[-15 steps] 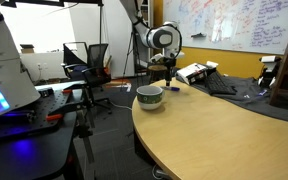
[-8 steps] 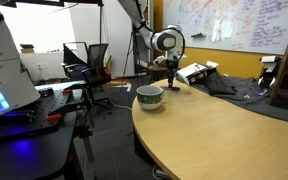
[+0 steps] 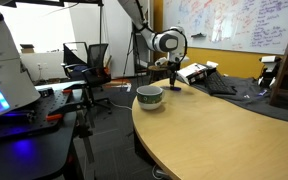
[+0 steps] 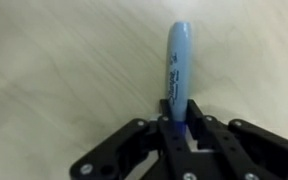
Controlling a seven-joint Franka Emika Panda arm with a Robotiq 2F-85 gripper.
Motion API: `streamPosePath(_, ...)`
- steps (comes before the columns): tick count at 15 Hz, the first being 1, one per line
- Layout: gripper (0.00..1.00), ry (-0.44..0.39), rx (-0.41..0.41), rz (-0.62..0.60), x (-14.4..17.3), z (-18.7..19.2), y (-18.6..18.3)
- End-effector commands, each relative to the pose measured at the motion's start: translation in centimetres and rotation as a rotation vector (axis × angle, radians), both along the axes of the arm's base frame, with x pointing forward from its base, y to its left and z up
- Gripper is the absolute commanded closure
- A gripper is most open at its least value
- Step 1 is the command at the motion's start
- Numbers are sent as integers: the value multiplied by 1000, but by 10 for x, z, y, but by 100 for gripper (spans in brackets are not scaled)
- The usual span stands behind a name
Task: Pick up the white and blue pen and put it in the white and green mug
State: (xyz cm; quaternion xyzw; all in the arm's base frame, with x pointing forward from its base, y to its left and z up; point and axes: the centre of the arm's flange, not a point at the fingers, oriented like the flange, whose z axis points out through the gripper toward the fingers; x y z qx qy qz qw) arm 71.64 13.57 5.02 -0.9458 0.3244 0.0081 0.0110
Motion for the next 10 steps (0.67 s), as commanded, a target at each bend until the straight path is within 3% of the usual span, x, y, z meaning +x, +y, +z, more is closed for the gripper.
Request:
streamPosePath(1,95,-7,-51,-105,-6,16,-1)
streamPosePath(10,95,-78,-317,-541,-33,85,-50)
